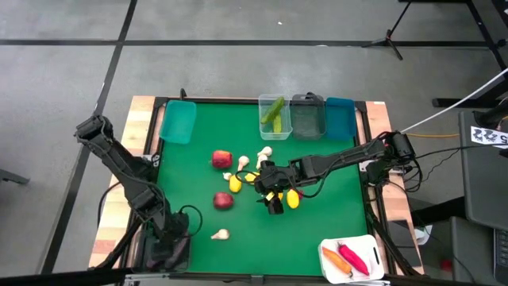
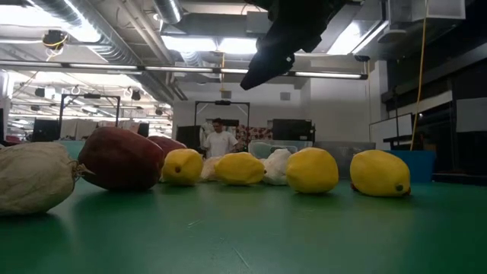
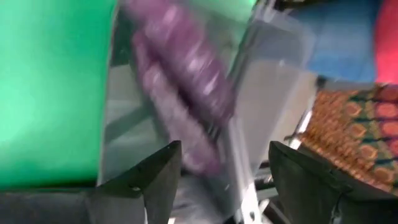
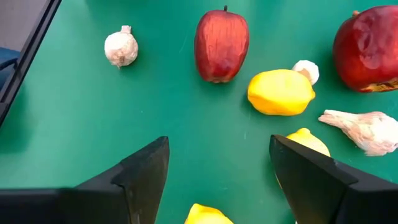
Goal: Sort produce into baskets
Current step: Put the red apple into the green bin
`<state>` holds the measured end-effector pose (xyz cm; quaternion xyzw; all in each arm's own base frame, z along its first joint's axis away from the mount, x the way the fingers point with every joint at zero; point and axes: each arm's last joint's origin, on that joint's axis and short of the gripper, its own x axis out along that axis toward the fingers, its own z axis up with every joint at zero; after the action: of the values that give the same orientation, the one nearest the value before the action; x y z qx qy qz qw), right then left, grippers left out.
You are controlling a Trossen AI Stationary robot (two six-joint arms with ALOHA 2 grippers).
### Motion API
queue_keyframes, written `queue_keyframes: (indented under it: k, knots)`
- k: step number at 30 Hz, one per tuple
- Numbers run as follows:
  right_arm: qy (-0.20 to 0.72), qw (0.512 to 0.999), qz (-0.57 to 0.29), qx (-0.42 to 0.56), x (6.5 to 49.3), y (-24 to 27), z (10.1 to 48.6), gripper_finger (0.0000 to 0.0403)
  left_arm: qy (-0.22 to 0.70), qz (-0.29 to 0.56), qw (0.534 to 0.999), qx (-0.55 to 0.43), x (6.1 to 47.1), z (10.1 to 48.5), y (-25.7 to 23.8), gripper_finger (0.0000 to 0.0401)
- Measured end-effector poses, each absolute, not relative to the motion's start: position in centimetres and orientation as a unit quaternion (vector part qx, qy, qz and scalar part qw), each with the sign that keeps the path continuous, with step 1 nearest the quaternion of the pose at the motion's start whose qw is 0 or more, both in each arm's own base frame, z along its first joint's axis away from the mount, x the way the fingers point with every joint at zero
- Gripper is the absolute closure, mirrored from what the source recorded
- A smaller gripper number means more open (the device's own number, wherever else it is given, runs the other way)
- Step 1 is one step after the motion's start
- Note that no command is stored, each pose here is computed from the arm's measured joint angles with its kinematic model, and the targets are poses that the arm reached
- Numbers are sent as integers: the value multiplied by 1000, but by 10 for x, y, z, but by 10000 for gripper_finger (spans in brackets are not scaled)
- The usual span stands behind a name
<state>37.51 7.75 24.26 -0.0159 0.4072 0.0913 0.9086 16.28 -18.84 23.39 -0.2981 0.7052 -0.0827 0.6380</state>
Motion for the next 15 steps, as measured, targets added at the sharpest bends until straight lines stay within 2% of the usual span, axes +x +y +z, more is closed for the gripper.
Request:
queue_keyframes:
  k: [3, 6, 11, 15]
  knots:
    - [407, 909, 91, -16, 375, 78, 243, 125, 716, -69, 633, -286, 152, 237, -186, 166]
    - [407, 909, 91, -16, 375, 78, 243, 125, 694, -45, 662, -280, 145, 245, -179, 166]
    - [407, 909, 91, -17, 375, 77, 243, 125, 550, 14, 790, -270, 143, 270, -150, 166]
    - [405, 909, 88, -33, 376, 77, 246, 125, 374, 125, 899, -188, 147, 289, -116, 166]
